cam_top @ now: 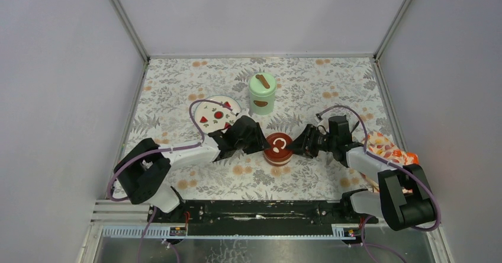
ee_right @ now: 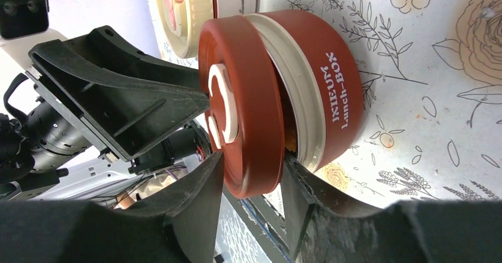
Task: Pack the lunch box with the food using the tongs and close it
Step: Close the box lid on the packing box.
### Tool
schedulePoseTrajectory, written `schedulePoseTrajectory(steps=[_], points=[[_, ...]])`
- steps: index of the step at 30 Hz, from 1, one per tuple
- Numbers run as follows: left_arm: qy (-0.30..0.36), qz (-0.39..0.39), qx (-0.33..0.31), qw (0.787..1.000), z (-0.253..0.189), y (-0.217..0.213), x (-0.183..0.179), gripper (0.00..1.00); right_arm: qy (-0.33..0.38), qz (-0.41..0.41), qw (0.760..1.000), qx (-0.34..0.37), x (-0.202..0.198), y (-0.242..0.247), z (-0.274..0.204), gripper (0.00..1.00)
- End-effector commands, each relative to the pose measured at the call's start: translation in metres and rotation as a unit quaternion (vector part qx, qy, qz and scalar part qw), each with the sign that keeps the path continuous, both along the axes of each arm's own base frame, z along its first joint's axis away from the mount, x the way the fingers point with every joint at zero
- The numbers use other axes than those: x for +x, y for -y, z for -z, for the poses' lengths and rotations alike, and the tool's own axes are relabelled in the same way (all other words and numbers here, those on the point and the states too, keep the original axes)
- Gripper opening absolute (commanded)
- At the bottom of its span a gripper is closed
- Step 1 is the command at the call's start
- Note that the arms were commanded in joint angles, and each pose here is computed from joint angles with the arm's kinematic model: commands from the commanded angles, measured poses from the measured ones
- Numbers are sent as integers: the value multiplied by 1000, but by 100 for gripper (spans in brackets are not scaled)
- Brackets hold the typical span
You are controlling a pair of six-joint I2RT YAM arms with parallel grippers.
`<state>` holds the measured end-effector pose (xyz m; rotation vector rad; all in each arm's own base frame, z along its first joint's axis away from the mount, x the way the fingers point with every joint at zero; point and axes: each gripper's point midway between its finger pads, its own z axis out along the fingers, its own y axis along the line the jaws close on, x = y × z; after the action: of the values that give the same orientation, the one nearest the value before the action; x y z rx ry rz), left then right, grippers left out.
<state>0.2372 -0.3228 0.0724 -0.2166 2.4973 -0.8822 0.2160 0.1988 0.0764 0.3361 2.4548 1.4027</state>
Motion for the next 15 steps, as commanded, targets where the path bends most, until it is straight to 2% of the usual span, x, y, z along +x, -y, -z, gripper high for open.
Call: schedulePoseTrajectory(steps=[1,10,15], points=[[2,2,5,1000,-3,4,3,45,8,1,999,-37,3,8,3,48],[3,5,-3,1000,-8,9,3,42,31,2,997,-68,8,14,-8,50],[6,7,-7,1000,-13,12,3,41,22,6,996,-85,8,18,-3,40]])
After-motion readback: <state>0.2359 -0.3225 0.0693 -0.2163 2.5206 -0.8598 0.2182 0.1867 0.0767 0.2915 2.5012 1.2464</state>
